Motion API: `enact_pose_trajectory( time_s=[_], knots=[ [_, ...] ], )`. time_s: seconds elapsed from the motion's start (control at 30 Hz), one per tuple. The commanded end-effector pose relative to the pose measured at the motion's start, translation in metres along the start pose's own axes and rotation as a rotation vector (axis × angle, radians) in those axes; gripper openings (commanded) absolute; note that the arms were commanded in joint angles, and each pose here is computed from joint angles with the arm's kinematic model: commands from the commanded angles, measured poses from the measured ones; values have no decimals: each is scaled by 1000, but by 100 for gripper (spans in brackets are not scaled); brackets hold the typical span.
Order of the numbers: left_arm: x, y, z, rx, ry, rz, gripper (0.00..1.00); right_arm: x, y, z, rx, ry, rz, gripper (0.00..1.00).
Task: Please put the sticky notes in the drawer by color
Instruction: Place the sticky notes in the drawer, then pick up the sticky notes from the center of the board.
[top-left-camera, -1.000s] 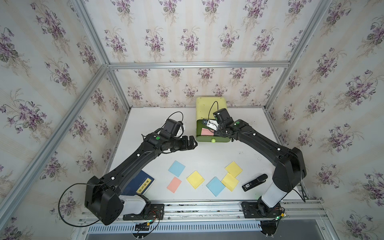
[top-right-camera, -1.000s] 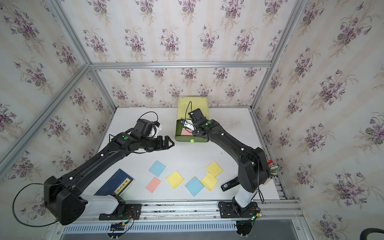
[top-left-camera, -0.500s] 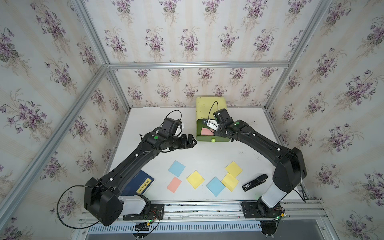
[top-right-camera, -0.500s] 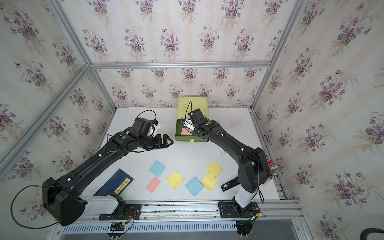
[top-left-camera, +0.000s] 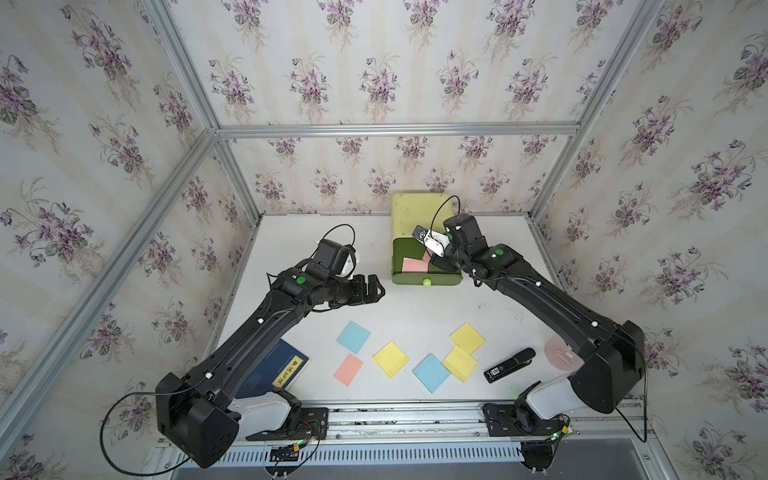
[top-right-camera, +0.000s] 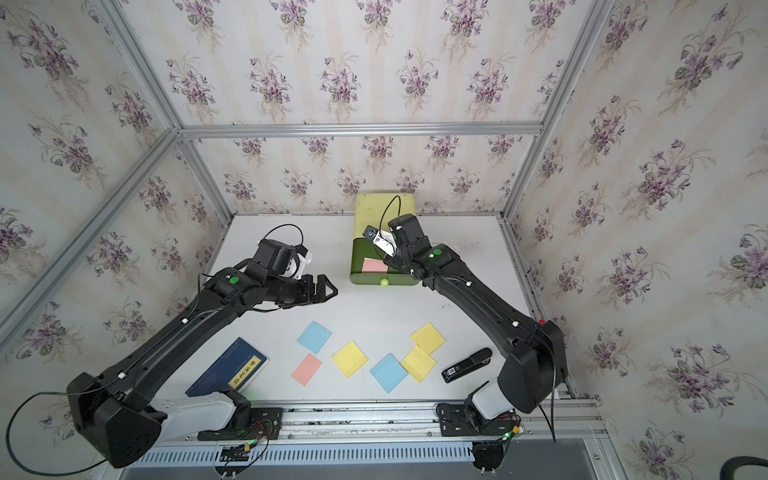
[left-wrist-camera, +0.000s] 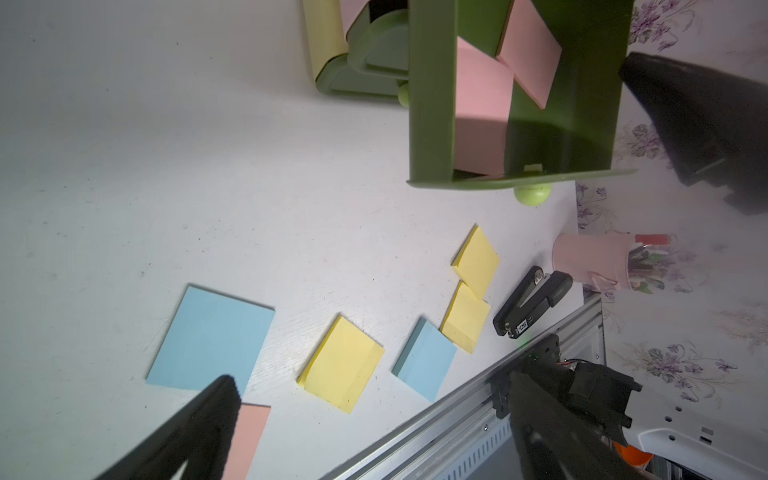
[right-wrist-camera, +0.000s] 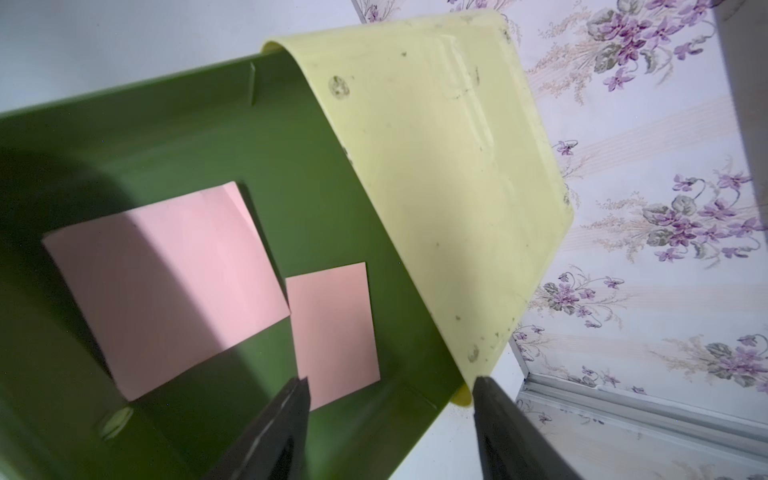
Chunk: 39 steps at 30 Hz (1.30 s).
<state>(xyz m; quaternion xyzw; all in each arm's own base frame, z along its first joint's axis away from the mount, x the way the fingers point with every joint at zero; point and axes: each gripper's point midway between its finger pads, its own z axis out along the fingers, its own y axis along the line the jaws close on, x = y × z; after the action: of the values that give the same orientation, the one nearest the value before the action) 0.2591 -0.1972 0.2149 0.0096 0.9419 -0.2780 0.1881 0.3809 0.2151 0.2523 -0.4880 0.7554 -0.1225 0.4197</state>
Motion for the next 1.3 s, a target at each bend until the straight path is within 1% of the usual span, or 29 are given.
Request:
enact_pose_trajectory(
  time_s=[0.0, 0.13, 0.27, 0.3, 0.4, 0.5, 0.53, 0.63, 0.73, 0.77, 0.83, 0.87, 0.9, 1.0, 1.13, 1.27],
  knots=[
    [27, 12, -10, -42, 86, -21, 100, -15, -6, -11, 2, -81, 129, 67],
    [55, 22, -21, -74, 164, -61, 100, -32, -10, -34, -42, -157, 229, 68],
    [101, 42, -25, -163, 318, -142, 100, -52, -12, -64, -114, -257, 344, 68],
    [115, 47, -26, -198, 359, -140, 100, -55, -10, -71, -136, -279, 366, 68],
    [143, 66, -30, -327, 436, -108, 99, -55, -2, -86, -184, -325, 430, 69],
    [164, 78, -25, -395, 518, -69, 99, -51, 13, -96, -255, -346, 485, 69],
    [167, 81, -21, -407, 528, -53, 99, -49, 16, -98, -273, -346, 509, 69],
    [168, 87, -1, -388, 511, -14, 99, -42, 29, -110, -329, -365, 574, 68],
    [161, 89, 17, -394, 499, 24, 100, -39, 53, -123, -445, -403, 597, 65],
    [159, 89, 23, -388, 487, 20, 100, -39, 64, -126, -487, -410, 595, 63],
    [158, 91, 37, -362, 442, 1, 99, -34, 88, -127, -524, -388, 554, 63],
    [158, 92, 47, -345, 430, 15, 99, -31, 100, -127, -532, -378, 528, 63],
    [157, 100, 54, -372, 433, 40, 99, -27, 108, -128, -543, -373, 521, 63],
    [153, 119, 57, -489, 446, 86, 97, -19, 118, -137, -575, -391, 557, 63],
    [146, 121, 65, -493, 408, 109, 95, -8, 120, -153, -575, -447, 598, 62],
    [145, 118, 80, -472, 432, 149, 91, -4, 126, -163, -608, -498, 634, 62]
  ],
)
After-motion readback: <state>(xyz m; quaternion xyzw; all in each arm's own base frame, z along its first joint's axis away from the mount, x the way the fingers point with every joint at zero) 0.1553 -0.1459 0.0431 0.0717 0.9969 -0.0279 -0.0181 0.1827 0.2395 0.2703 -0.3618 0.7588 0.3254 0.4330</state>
